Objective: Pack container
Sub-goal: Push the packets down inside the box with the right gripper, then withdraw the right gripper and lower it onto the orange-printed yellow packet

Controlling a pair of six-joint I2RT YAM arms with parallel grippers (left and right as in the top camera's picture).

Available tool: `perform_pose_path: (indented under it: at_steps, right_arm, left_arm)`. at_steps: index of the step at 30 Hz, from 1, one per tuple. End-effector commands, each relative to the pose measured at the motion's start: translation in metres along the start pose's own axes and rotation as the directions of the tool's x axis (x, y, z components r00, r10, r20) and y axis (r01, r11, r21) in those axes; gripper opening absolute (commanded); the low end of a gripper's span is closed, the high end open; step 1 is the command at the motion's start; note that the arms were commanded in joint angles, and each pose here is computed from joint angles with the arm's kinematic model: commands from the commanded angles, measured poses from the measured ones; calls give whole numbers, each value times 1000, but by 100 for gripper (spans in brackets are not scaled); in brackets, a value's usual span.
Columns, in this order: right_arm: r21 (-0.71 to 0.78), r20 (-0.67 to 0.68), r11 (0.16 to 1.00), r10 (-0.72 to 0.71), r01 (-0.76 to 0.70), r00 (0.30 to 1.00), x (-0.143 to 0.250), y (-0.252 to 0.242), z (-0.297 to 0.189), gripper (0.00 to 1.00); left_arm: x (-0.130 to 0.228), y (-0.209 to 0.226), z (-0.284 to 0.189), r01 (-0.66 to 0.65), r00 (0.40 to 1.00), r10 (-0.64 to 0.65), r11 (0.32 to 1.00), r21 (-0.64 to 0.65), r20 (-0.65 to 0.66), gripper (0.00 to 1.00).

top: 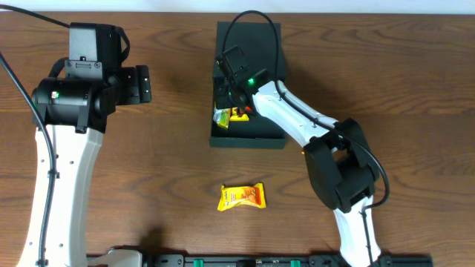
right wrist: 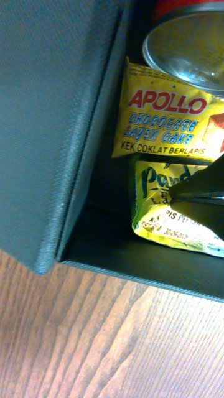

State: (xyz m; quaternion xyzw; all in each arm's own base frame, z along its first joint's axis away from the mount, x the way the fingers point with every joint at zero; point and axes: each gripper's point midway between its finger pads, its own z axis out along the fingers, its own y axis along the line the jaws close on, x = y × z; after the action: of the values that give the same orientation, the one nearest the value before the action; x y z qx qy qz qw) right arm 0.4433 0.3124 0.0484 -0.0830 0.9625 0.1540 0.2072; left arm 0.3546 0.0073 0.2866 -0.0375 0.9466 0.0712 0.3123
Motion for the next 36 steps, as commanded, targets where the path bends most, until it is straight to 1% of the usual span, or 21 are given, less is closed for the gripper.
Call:
perform_pose_path:
  at_steps: [1,4,8,12,13,14,15,18,22,27,29,30,32,35,36]
  right_arm:
    - [45,17,998,33,-34,999,-3,-11,4,2]
    - [62,25,997,33,-34,999,-4,-14,4,1]
    - [124,58,992,30,-37,998,-9,-25,3,2]
    - [130,59,991,26,-34,998,-10,-26,2,2]
    - [130,60,991,26,-34,998,-10,-26,2,3]
    - [129,62,991,26,-34,998,-10,-26,2,8]
    - [127,66,991,26,-34,997,-12,-25,2,19]
    - [119,87,992,28,-39,996,-17,-25,2,28]
    - [115,117,992,37,-51,992,-32,-26,-7,25]
    - [120,172,990,45,-67,984,-67,-29,-61,21]
    - [160,198,983,61,-93,978,-80,-42,-96,22]
    - [179,200,979,63,-99,978,-82,-49,-109,24]
    - [221,193,968,74,-116,978,-80,-64,-129,29]
    - [296,114,943,120,-149,986,-56,-95,-162,39]
    - [318,81,935,140,-159,987,-46,-103,-171,40]
  left_arm:
    - [-1,5,2,-9,1000,9,1000,-19,-1,95]
    - [-1,5,2,-17,1000,17,1000,-19,-1,96]
    - [-1,5,2,-17,1000,17,1000,-19,-1,96]
    - [-1,5,2,-17,1000,17,1000,-19,-1,95]
    - [-1,5,2,-17,1000,17,1000,-19,-1,95]
    - [-1,5,2,-17,1000,17,1000,-19,-1,96]
    - [-1,5,2,-17,1000,17,1000,-19,-1,95]
    - [-1,5,2,-17,1000,17,1000,-19,-2,96]
    - [-1,5,2,-17,1000,17,1000,-19,-2,95]
    - [-1,5,2,-21,1000,21,1000,-22,-3,95]
    - [-1,5,2,-21,1000,21,1000,-21,-2,95]
    - [-1,5,2,-20,1000,20,1000,-21,-1,96]
    - [-1,5,2,-20,1000,20,1000,-21,0,95]
    - [-1,4,2,-22,1000,22,1000,-18,-3,95]
    - [-1,4,2,-29,1000,29,1000,-13,-3,95]
